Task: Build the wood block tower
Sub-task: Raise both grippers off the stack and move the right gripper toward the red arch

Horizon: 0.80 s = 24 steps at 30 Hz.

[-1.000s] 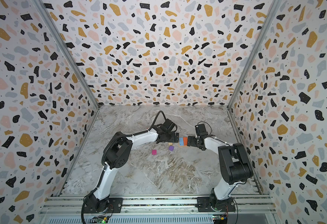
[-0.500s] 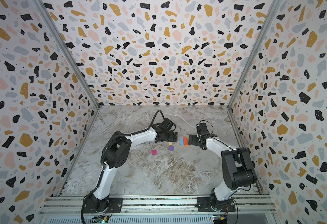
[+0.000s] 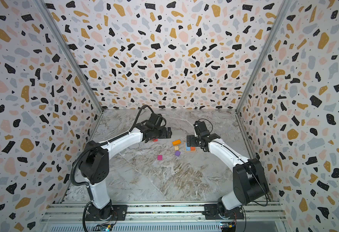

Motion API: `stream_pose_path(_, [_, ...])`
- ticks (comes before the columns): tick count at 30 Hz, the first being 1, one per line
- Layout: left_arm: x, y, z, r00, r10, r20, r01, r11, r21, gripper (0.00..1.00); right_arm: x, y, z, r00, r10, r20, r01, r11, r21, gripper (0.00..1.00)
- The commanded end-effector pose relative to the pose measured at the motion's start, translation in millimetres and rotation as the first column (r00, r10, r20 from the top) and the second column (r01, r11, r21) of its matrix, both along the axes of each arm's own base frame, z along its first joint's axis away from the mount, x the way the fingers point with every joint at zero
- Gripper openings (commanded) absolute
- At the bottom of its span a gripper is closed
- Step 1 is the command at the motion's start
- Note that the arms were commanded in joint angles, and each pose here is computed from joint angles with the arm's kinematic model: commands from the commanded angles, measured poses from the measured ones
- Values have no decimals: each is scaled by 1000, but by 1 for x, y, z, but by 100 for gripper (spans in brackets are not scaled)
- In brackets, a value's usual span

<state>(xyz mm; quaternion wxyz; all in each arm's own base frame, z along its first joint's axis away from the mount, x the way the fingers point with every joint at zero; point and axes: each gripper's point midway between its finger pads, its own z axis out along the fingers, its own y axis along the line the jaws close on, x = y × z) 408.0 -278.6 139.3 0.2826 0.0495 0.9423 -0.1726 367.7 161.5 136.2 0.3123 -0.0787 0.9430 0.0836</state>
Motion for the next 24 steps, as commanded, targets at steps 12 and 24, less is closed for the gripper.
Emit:
stream_pose_path(12, [-36,112,22,997,74,17,-74,997,9,100,6,99,16,984,180,-7,-180,983,-20,89])
stream_pose_path(24, [-53,171,-1,986,168,17,-167,985,-53,100,29,196,-18,961,277,-25,-277,961,21,77])
